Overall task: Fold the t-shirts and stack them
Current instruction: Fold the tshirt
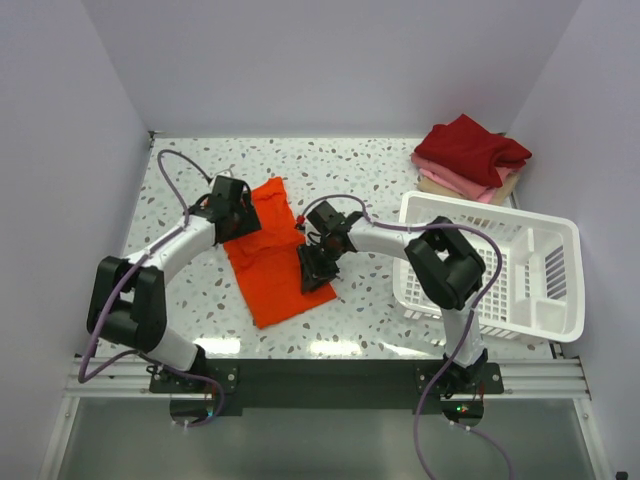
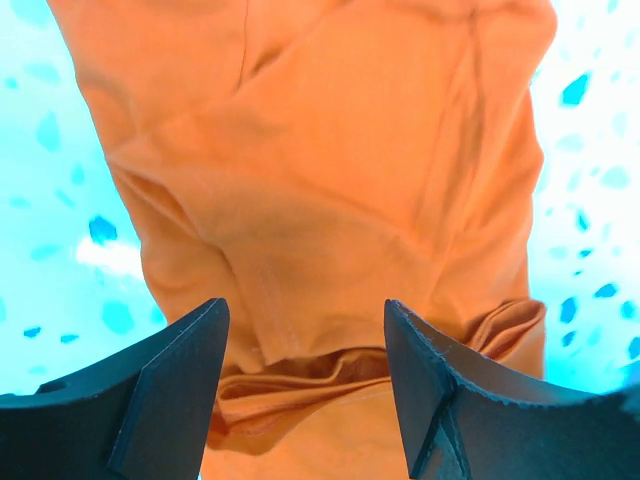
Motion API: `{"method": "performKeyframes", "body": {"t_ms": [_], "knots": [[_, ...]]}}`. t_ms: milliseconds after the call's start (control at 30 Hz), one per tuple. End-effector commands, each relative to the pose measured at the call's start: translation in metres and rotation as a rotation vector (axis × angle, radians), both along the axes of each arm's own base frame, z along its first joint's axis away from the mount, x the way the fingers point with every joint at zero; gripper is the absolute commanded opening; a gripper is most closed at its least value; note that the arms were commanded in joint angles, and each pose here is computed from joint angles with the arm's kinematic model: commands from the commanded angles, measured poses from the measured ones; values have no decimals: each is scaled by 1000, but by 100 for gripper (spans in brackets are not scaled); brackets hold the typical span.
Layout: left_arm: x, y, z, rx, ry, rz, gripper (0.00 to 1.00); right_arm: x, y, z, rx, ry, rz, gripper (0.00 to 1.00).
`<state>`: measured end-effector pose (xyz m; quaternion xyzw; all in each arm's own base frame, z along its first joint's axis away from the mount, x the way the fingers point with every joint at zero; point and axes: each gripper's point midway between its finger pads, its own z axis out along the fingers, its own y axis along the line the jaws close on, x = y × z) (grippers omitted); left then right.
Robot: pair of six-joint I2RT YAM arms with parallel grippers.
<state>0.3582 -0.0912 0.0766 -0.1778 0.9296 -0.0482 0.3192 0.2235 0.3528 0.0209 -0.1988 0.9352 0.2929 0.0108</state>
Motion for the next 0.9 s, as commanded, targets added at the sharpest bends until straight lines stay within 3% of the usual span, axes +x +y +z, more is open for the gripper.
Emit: {"method": "performKeyframes", "body": {"t_ms": [0,133,267,567,867], "knots": [[13,4,34,29,-76,-20,67,-8,-25,-29,-147,14,22,35],[0,-4,51,-10,-93,-25,67,-2,-20,-10,-130,-5,25,36],[-40,-12,52,-11,-52,-44,67,7,-23,13,-144,-65,34,39],[-144,-45,21,-52,97,-122,69,15,-76,32,-251,-160,-37,54],[-208,-71,-11,-144,210,-163,69,31,-98,30,-252,-187,-78,55]]}}
